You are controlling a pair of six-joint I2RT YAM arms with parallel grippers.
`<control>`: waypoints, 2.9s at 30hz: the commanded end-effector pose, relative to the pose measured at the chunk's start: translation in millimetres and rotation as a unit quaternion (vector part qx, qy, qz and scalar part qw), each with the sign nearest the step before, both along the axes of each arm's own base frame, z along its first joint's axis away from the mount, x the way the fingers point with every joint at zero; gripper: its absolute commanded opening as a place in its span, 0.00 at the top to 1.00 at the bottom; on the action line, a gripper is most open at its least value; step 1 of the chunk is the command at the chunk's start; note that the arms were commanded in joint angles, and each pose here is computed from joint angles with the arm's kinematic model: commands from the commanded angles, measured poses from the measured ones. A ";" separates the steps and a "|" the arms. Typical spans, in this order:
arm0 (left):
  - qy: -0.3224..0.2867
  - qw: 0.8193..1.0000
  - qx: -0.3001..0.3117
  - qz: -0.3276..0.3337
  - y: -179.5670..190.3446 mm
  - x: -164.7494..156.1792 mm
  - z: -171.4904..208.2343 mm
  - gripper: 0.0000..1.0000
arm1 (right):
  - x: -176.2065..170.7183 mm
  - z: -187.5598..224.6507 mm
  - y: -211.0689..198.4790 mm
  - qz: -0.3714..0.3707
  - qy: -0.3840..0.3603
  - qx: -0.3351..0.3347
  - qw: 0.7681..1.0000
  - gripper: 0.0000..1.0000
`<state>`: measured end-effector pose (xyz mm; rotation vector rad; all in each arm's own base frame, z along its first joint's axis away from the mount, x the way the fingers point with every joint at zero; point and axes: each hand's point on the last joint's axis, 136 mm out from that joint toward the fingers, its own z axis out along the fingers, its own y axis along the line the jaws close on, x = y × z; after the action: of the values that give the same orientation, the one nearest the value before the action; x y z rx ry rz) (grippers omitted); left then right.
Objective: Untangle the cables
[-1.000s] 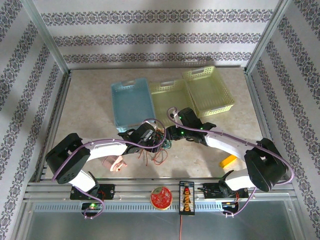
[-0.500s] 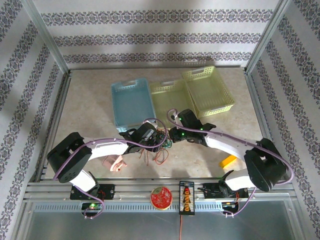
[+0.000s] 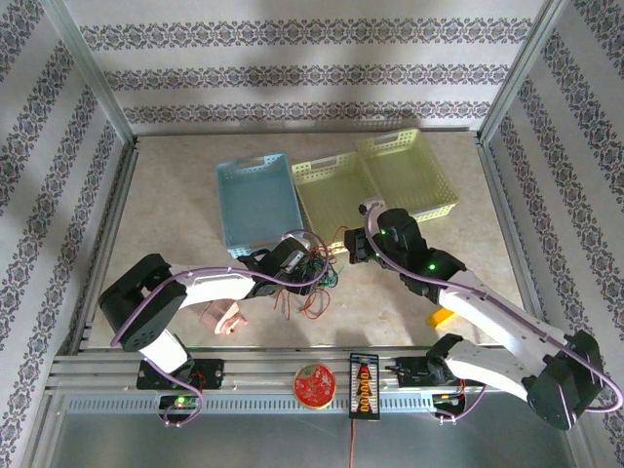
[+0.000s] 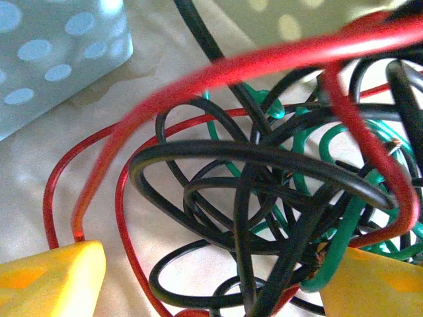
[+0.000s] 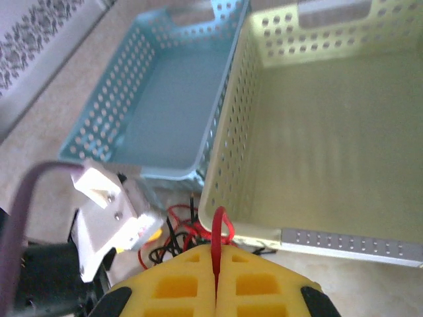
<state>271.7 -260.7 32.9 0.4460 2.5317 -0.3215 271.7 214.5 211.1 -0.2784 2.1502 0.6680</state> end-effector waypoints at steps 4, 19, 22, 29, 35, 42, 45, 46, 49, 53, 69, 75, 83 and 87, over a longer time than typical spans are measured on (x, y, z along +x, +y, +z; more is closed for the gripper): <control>0.005 0.999 0.035 0.002 5.3 -3.6 -8.3 0.18 | 8.9 70.2 -11.0 -0.042 -0.084 0.049 0.994 1.00; 0.010 0.999 0.049 0.004 8.5 -5.2 -16.2 0.28 | 7.8 133.8 -74.0 -0.174 -0.195 0.055 0.964 1.00; 0.011 0.999 0.052 0.004 9.5 -5.9 -17.5 0.33 | 6.1 138.1 -93.0 -0.215 -0.209 0.049 0.953 1.00; 0.012 0.998 0.055 0.005 10.1 -6.1 -18.7 0.31 | -0.8 162.4 -137.0 -0.307 -0.255 0.031 0.916 0.99; 0.016 0.998 0.060 0.002 8.1 -5.6 -21.8 0.31 | -9.4 190.1 -173.6 -0.372 -0.298 0.004 0.879 0.99; 0.014 0.998 0.060 -0.005 5.5 -5.5 -21.4 0.31 | -21.2 215.1 -202.2 -0.408 -0.330 -0.006 0.851 0.99; 0.016 0.998 0.060 -0.006 4.9 -5.7 -22.4 0.31 | -26.8 220.3 -212.5 -0.420 -0.337 -0.008 0.843 0.99; 0.016 0.998 0.060 -0.006 4.6 -5.7 -22.6 0.31 | -28.4 221.3 -215.5 -0.425 -0.338 -0.010 0.840 0.99; 0.017 0.998 0.061 -0.007 3.6 -5.5 -22.9 0.30 | -34.0 225.9 -226.4 -0.441 -0.344 -0.019 0.829 0.99; 0.017 0.998 0.061 -0.007 4.1 -5.8 -24.2 0.30 | -43.0 236.1 -241.6 -0.463 -0.357 -0.027 0.811 0.99; 0.018 0.997 0.070 -0.006 8.3 -8.9 -28.9 0.28 | -67.4 269.0 -284.6 -0.528 -0.386 -0.042 0.755 1.00; 0.015 0.997 0.071 -0.010 6.8 -9.1 -28.0 0.28 | -36.4 270.0 -253.5 -0.452 -0.385 -0.033 0.804 1.00; 0.012 0.997 0.072 -0.018 2.1 -9.9 -27.1 0.27 | 40.4 313.1 -230.3 -0.392 -0.397 -0.068 0.827 1.00; 0.008 0.997 0.078 -0.019 2.3 -12.2 -26.6 0.27 | 86.8 320.3 -220.7 -0.369 -0.388 -0.080 0.841 1.00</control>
<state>275.8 -263.9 20.7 0.4621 2.5310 -0.2236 343.0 -20.9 512.9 0.2720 1.3649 -0.1429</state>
